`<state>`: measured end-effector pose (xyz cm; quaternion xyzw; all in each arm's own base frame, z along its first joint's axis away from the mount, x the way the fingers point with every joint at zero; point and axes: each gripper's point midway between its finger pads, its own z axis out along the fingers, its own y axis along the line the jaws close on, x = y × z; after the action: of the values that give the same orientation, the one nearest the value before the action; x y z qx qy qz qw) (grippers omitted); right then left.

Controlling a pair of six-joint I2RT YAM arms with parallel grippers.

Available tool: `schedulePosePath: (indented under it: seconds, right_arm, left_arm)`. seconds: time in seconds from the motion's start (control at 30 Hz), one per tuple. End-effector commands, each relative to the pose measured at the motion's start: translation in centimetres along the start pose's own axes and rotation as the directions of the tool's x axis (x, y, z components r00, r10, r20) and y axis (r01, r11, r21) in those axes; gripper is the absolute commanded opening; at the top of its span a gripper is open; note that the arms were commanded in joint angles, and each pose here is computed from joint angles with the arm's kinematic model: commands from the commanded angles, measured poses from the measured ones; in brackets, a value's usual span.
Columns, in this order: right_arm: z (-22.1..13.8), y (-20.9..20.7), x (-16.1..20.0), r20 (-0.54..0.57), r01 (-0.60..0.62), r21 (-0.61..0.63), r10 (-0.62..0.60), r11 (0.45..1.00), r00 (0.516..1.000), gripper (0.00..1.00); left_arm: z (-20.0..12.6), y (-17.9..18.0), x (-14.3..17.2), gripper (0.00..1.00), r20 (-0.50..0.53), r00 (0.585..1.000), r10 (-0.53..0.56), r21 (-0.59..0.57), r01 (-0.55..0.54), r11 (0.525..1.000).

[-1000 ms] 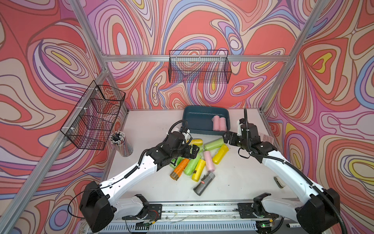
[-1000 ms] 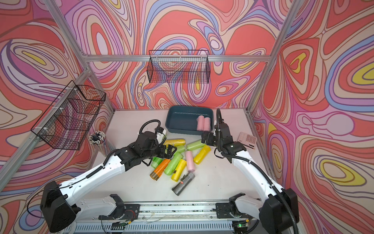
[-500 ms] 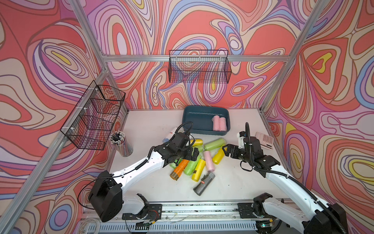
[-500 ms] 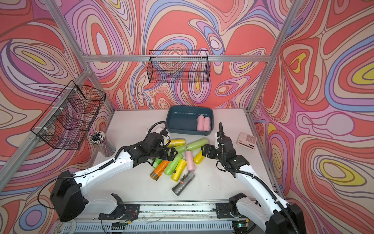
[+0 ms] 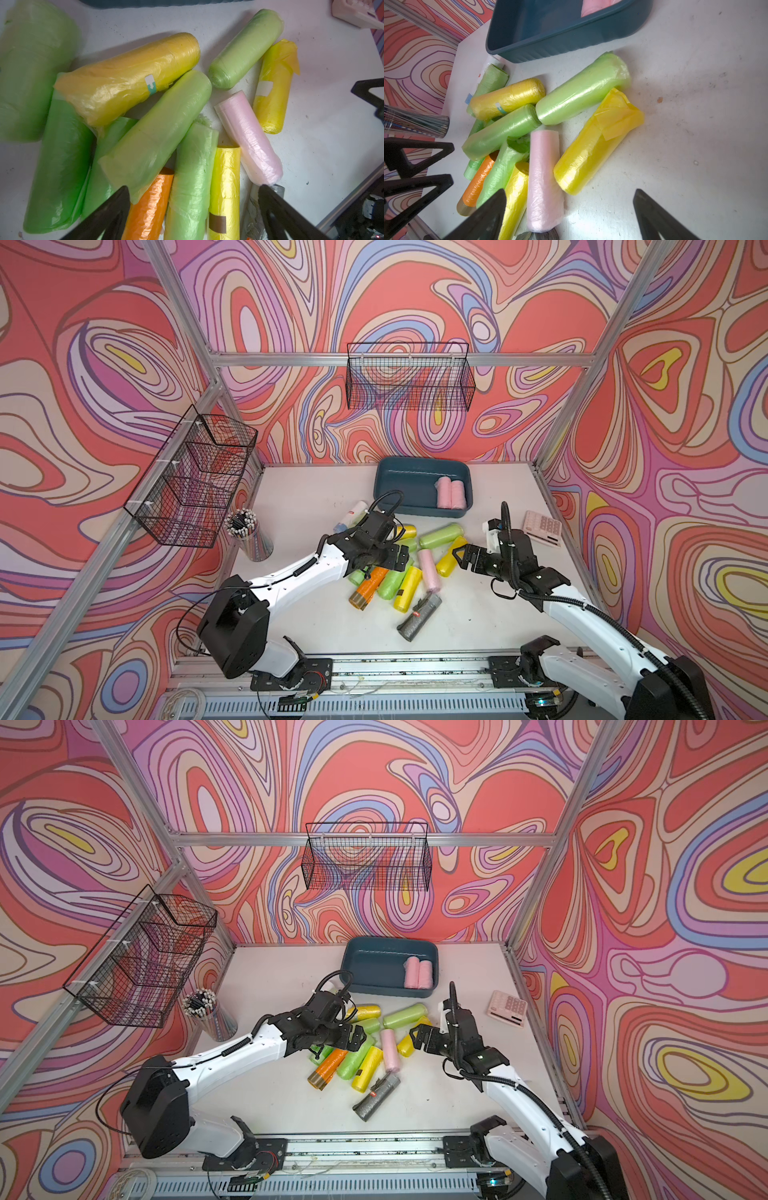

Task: Put the roll of trash bags into the storage box
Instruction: Pick up the roll of trash bags from the center of the board.

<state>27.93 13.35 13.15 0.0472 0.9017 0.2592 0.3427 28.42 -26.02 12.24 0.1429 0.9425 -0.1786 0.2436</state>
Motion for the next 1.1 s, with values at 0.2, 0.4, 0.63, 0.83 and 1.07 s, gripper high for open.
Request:
schedulePosePath:
  seconds: [0.2, 0.4, 0.63, 0.83, 1.07]
  right_arm:
    - [-0.1, 0.6, -0.1, 0.009, -0.011, -0.042, 0.012, 0.999, 1.0, 0.97]
    - [-0.6, 0.9, -0.3, 0.02, -0.015, -0.048, 0.016, 0.999, 1.0, 0.98]
    - [-1.1, 1.0, -0.3, 0.029, -0.018, -0.052, 0.02, 0.998, 0.999, 0.97]
    - [-1.3, 1.2, -0.4, 0.035, -0.022, -0.062, 0.024, 0.998, 0.999, 0.97]
    - [-2.0, 1.5, -0.7, 0.052, -0.028, -0.076, 0.032, 0.997, 0.998, 0.97]
  left_arm:
    - [1.7, 0.8, -0.9, 0.94, -0.032, 0.997, 0.07, -0.082, -0.073, 0.994]
    - [3.1, 1.4, -1.9, 0.91, -0.054, 0.99, 0.129, -0.144, -0.136, 0.98]
    - [4.8, 1.8, -2.1, 0.84, -0.092, 0.984, 0.154, -0.176, -0.169, 0.97]
    - [6.1, 1.9, -1.5, 0.81, -0.118, 0.982, 0.146, -0.174, -0.165, 0.971]
    - [7.4, 2.4, -1.1, 0.81, -0.136, 0.979, 0.152, -0.211, -0.179, 0.961]
